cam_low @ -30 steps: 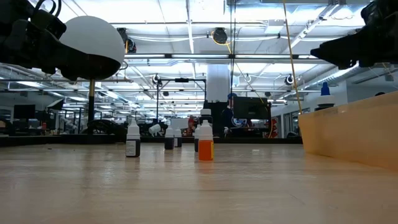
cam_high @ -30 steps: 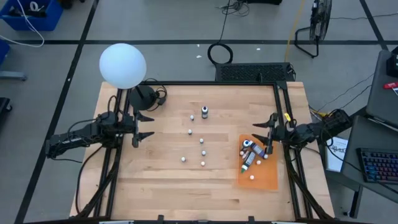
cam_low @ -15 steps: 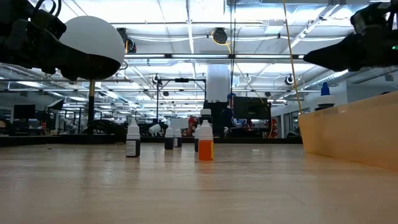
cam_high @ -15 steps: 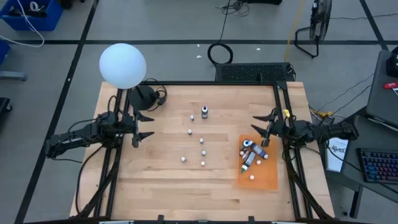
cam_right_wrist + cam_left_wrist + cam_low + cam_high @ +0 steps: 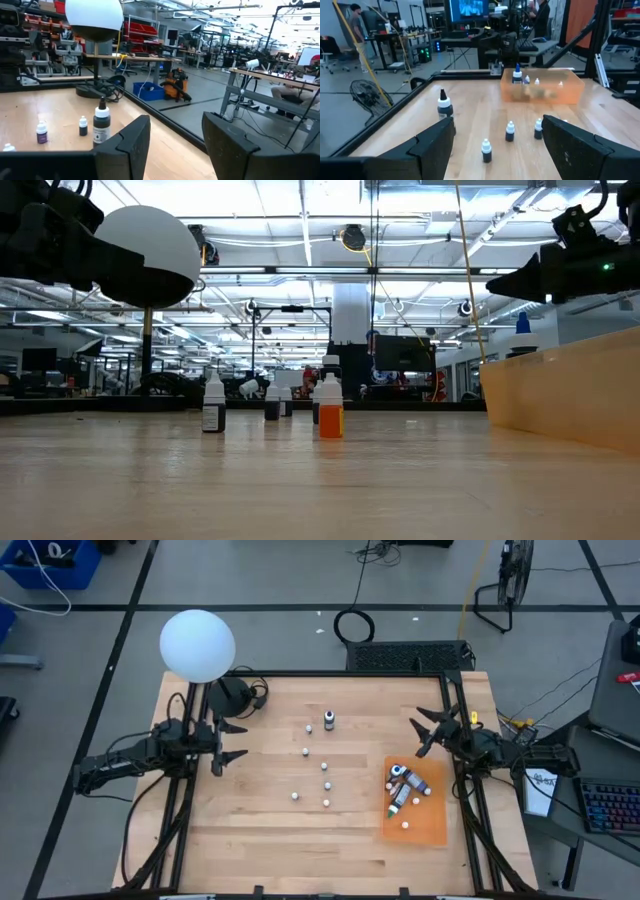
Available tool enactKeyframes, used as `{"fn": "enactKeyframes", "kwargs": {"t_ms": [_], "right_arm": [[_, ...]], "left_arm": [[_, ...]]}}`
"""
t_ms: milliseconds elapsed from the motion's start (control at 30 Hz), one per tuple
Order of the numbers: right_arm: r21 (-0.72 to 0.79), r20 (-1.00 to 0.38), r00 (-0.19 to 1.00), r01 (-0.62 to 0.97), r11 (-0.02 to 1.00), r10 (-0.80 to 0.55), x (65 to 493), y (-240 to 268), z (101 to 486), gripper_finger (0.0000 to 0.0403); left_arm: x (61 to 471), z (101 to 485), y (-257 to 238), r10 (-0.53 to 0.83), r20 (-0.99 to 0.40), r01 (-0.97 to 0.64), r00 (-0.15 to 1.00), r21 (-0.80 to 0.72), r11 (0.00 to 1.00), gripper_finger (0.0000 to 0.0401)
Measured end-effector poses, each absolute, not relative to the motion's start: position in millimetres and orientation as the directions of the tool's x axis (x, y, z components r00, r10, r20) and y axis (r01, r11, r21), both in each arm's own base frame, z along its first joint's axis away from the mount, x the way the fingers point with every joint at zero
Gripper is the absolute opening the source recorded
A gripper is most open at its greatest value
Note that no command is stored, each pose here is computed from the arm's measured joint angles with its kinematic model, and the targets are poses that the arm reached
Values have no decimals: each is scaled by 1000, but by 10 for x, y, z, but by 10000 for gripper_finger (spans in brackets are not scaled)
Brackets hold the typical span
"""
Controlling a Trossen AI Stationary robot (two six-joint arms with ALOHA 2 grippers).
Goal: Pick & Place food coloring
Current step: Put the big black food coloring bottle into the orange bin
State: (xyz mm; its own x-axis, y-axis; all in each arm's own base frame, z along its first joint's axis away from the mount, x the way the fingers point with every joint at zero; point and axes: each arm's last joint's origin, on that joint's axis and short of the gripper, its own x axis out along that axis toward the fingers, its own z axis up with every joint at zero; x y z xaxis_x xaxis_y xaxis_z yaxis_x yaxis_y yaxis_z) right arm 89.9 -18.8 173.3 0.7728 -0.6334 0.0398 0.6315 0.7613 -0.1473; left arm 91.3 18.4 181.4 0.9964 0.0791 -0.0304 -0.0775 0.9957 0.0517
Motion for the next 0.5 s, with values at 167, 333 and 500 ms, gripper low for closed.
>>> {"fn": "enactKeyframes", "kwargs": {"t_ms": [167,333,500], "right_arm": [[-147,40,773,632,761,-633,899,-188,1733,167],[-146,41,773,632,761,-634,899,-188,1734,167],[-146,41,773,632,761,-634,899,-188,1734,167]], "left_arm": [[913,1814,184,78,-31,-77,996,42,996,299],[914,1863,184,79,20,-80,997,51,996,299],[911,1923,183,75,82,-74,994,-21,997,299]]}}
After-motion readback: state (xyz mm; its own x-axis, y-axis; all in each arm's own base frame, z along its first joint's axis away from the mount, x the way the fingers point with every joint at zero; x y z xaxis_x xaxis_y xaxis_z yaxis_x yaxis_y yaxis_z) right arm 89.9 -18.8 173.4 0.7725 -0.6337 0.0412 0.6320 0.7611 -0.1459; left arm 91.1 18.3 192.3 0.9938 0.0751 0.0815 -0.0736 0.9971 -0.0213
